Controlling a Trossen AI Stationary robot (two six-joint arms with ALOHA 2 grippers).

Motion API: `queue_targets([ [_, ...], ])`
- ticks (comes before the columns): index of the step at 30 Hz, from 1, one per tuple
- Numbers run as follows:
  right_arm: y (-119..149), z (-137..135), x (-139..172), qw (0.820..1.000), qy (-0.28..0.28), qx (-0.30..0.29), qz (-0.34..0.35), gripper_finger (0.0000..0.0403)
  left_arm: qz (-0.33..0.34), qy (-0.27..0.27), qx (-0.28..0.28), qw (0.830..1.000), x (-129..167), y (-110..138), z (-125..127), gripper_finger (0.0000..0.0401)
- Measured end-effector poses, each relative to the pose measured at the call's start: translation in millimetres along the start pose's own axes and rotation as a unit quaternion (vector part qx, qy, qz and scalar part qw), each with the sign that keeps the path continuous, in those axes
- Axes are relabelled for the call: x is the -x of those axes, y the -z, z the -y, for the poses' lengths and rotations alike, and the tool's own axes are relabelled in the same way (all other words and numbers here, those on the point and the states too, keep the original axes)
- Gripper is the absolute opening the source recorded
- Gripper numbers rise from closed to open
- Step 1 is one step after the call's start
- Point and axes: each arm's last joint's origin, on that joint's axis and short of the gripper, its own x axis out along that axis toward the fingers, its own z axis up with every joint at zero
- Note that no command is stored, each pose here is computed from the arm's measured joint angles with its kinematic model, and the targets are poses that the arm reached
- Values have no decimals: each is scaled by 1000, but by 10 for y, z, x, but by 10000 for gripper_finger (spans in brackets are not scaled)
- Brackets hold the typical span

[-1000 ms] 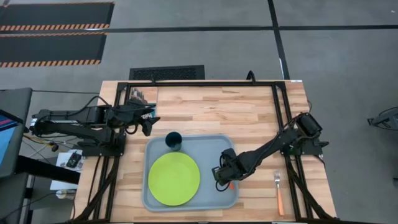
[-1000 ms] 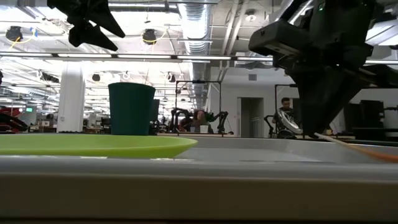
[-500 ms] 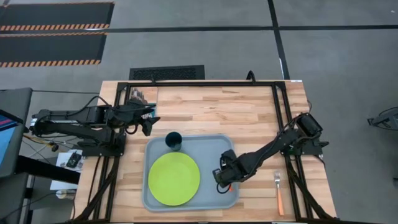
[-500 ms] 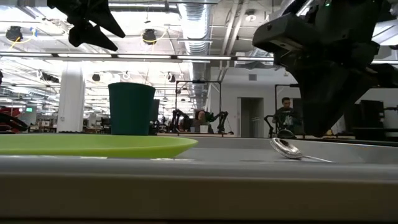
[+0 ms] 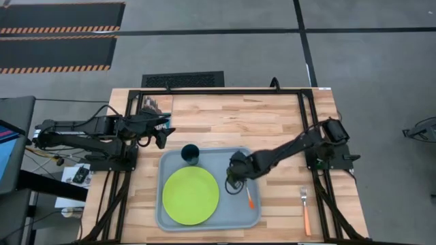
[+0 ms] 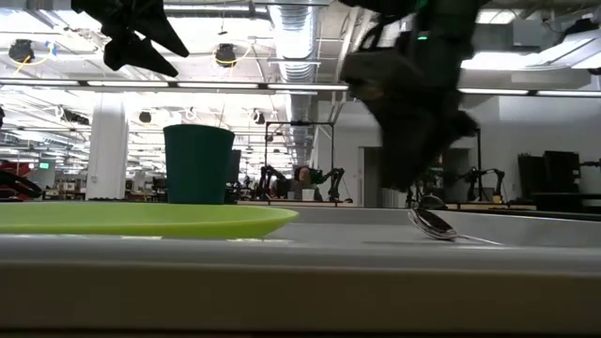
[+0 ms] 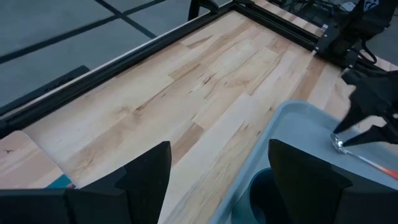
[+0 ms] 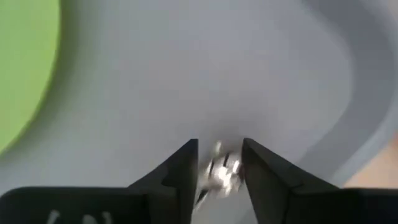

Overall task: Pick and place plate/cup/fork/spoon on tray
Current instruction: Put the orange fork on the gray serving tray to the left of the orange spoon

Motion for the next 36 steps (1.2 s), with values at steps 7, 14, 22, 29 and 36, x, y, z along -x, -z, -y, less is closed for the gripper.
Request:
queue_targets([
  [7,-144,10,-27,1000,-30,-10,0,170,0,0,-1,1000,0,0,-1,257],
  [14,-60,-50,-9,999,-39,-26,-5,158,-1,-1,2,1000,0,3,-2,257],
  [22,-48,-87,-151,999,-31,-35,0,150,-1,-1,8,1000,0,2,-2,257],
  [29,18,-77,-300,999,-13,-29,-32,145,-1,0,9,1000,1,1,-1,257],
  [36,-25,-73,-264,999,-23,-25,-27,145,-3,-3,7,1000,0,7,-5,257],
])
